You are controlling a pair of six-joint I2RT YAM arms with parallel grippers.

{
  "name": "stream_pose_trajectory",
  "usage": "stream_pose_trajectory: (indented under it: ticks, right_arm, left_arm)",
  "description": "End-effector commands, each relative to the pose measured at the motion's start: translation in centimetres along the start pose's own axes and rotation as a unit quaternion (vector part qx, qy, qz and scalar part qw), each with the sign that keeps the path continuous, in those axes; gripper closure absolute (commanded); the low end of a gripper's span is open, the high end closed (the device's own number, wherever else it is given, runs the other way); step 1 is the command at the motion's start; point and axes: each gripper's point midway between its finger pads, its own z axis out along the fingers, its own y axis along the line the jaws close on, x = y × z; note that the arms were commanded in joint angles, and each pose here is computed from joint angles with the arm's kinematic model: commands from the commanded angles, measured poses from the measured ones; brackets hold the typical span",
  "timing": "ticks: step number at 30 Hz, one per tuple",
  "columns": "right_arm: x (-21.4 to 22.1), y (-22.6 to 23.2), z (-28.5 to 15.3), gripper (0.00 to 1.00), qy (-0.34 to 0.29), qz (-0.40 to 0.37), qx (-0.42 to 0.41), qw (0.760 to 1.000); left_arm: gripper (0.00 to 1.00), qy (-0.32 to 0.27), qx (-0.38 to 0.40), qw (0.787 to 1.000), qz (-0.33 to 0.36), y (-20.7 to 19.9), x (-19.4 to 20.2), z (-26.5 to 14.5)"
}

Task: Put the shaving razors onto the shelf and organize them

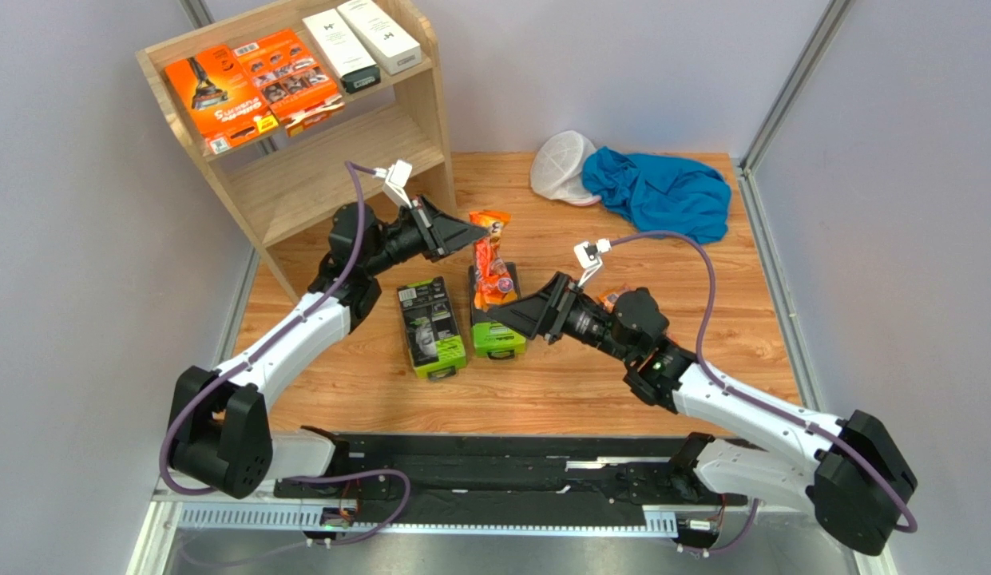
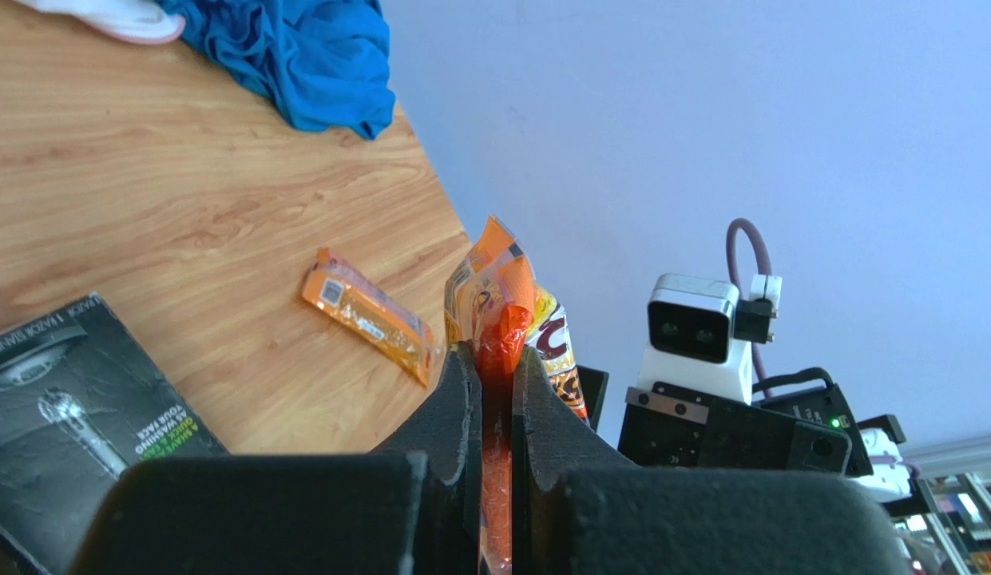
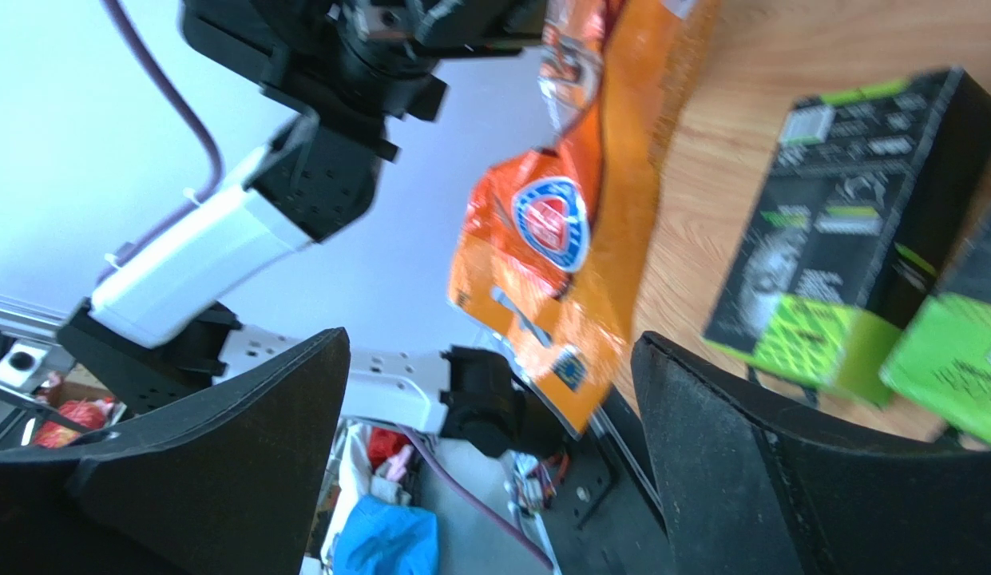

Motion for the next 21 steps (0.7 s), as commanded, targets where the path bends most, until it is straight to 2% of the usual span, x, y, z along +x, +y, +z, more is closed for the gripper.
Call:
stream_pose_trajectory:
  ticks: [1, 4, 6, 9, 10, 12, 13, 16, 21]
  right_arm:
    - [-3.6, 4.1, 1.7, 0.15, -0.056, -0.008, -0.078, 0.995]
    - [-4.7, 4.1, 2.7, 0.26, -0.071, 0.017, -0.098, 0.992]
    - [-5.0, 4.3, 4.0, 0.30, -0.057, 0.028, -0.110, 0.992]
    - [-5.2, 4.5, 5.4, 0.44, -0.046, 0.034, -0.115, 0.992]
    - [-5.3, 4.5, 5.6, 0.60, -0.047, 0.035, -0.114, 0.992]
    - [-5.7, 4.2, 5.8, 0.71, -0.057, 0.042, -0.105, 0.992]
    - [-5.9, 4.1, 5.8, 0.92, -0.062, 0.044, -0.101, 0.992]
    - [-6.6, 4.1, 5.8, 1.00, -0.078, 0.041, -0.098, 0.991]
    - [-6.7, 3.6, 6.2, 1.00, -0.070, 0.036, -0.084, 0.993]
  left_arm:
    - [1.00, -0.019, 0.047, 0.998, 0.029, -2.9, -2.5, -0.2]
    - [1.00, -0.019, 0.049, 0.998, 0.030, -2.9, -2.6, -0.3]
    - [1.00, -0.020, 0.048, 0.998, 0.029, -2.8, -2.6, -0.5]
    - [1.00, -0.022, 0.046, 0.998, 0.028, -2.7, -2.6, -0.7]
    - [1.00, -0.020, 0.048, 0.998, 0.031, -2.8, -2.5, -0.8]
    - [1.00, -0.019, 0.047, 0.998, 0.031, -2.6, -2.5, -1.0]
    - [1.00, -0.018, 0.049, 0.998, 0.034, -2.7, -2.4, -1.2]
    - [1.00, -0.014, 0.038, 0.998, 0.041, -2.3, -2.0, -1.8]
    - [1.00, -0.009, -0.002, 0.999, 0.043, -0.6, -1.3, -3.3]
